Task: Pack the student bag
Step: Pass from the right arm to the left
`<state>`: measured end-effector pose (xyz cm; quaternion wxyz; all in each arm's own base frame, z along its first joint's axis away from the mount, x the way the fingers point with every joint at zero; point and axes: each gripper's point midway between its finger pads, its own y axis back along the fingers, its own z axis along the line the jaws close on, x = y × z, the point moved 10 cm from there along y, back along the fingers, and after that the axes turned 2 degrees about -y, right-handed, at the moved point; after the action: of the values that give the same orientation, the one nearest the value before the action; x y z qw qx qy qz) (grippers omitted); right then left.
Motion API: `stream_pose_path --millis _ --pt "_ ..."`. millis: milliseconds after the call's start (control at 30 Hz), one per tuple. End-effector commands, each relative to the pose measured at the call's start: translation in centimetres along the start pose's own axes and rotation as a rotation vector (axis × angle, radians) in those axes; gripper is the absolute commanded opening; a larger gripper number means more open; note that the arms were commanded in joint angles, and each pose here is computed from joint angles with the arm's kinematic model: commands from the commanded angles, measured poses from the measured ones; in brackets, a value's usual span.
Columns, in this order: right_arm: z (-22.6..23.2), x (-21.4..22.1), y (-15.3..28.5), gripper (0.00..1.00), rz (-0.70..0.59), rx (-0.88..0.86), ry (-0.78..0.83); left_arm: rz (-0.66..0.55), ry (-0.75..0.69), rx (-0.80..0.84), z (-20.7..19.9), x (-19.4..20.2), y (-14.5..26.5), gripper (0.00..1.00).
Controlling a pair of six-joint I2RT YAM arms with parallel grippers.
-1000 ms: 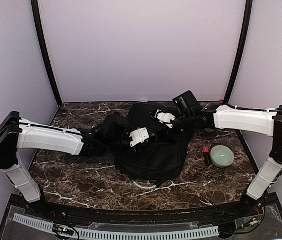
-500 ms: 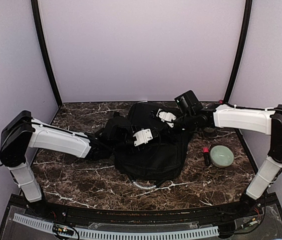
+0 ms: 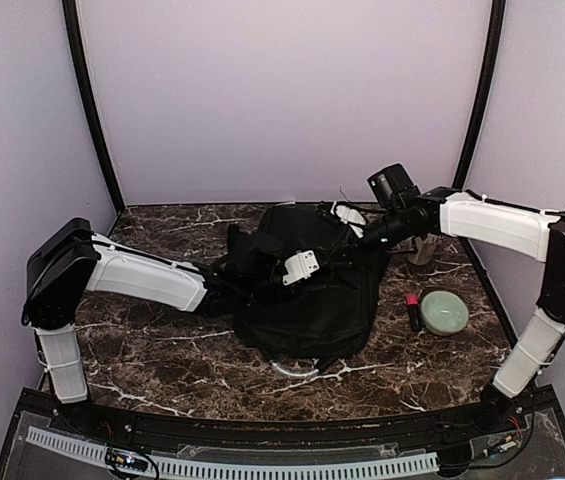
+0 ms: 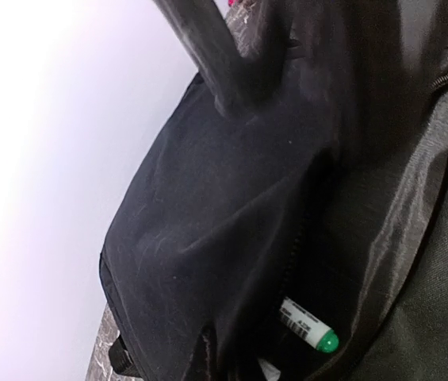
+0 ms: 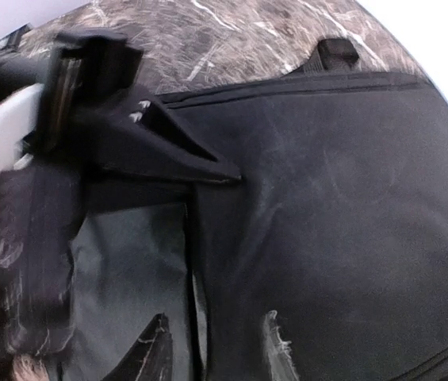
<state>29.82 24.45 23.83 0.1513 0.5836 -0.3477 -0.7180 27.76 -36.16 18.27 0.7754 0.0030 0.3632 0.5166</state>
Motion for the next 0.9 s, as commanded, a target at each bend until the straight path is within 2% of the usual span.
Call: stream_pose_path --millis 0,133,400,500,633,700,767,867 --pt "0.6 1.2 4.0 0.45 0.038 -0.058 -0.033 -0.007 0.124 -0.022 2.0 -0.5 2.1 0.0" --pt "0.8 4.0 6.3 0.5 0.131 0.014 -0.065 0.021 0.179 0.002 2.6 -0.7 2.9 0.0" --pt "0.6 9.3 7.8 0.51 0.444 0.121 -0.186 0.058 0.377 0.118 3.5 -1.4 4.7 0.0" --pt "0.1 10.6 7.8 0.52 0.552 0.167 -0.199 0.075 0.387 0.124 3.5 -1.3 5.0 0.0" --pt "-0.5 11.1 7.7 0.56 0.631 0.198 -0.185 0.078 0.372 0.136 2.8 -1.9 5.3 0.0" --pt "-1.0 11.1 7.7 0.69 0.666 0.221 -0.162 0.073 0.358 0.154 2.3 -2.6 5.6 0.0" --pt "-1.6 10.9 7.5 0.98 0.696 0.249 -0.143 0.067 0.343 0.162 1.9 -3.2 5.9 0.0" --pt "-3.1 10.6 6.8 1.0 0.75 0.285 -0.154 0.067 0.321 0.157 1.3 -3.5 6.3 0.0"
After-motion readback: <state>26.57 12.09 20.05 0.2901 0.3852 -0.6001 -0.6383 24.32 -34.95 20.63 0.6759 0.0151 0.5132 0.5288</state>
